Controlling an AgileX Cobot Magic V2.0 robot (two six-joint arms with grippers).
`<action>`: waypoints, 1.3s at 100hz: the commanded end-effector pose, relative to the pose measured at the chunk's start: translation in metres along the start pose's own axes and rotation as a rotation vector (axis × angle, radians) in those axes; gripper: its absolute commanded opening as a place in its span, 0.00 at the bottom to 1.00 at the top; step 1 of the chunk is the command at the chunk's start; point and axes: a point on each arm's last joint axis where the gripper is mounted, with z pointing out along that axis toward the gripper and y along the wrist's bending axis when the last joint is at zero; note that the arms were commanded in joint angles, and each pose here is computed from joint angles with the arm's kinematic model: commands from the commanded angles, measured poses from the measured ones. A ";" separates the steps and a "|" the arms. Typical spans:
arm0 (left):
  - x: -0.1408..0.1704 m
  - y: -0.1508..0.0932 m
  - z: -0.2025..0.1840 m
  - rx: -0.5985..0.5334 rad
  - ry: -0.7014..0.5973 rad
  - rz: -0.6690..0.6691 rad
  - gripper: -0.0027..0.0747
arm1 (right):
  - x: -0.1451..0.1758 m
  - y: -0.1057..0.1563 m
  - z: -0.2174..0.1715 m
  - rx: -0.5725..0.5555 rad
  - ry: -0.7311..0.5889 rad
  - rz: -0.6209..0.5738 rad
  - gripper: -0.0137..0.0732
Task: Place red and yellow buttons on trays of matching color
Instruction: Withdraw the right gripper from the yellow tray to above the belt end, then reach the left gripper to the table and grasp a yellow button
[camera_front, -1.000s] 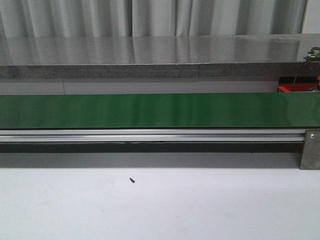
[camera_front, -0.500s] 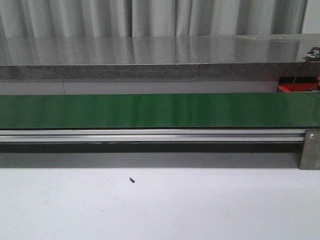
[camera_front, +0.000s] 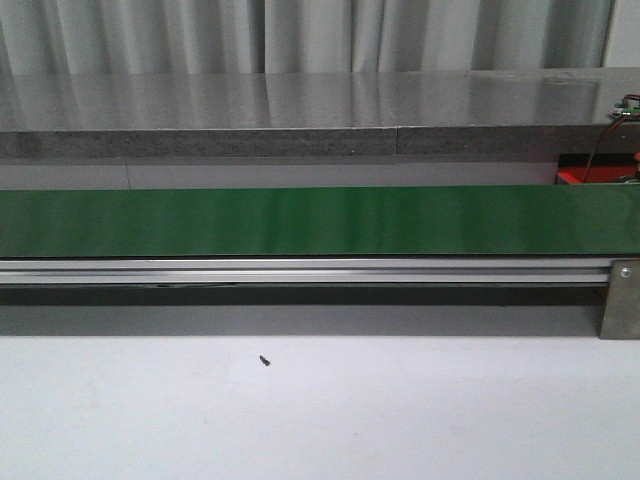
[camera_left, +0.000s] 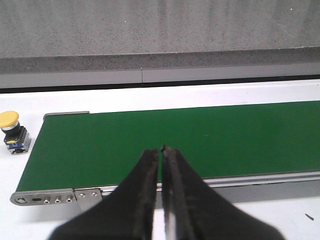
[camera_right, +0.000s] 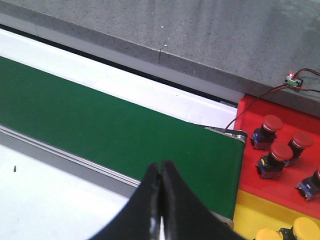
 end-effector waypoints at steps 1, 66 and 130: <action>-0.015 -0.001 -0.003 0.002 -0.101 -0.016 0.23 | -0.010 -0.003 -0.003 0.032 -0.070 -0.002 0.05; -0.033 0.004 -0.005 -0.038 -0.153 -0.082 0.88 | -0.010 -0.003 -0.003 0.032 -0.070 -0.002 0.05; -0.114 0.119 0.131 -0.356 0.156 -0.289 0.88 | -0.010 -0.003 -0.003 0.032 -0.070 -0.002 0.05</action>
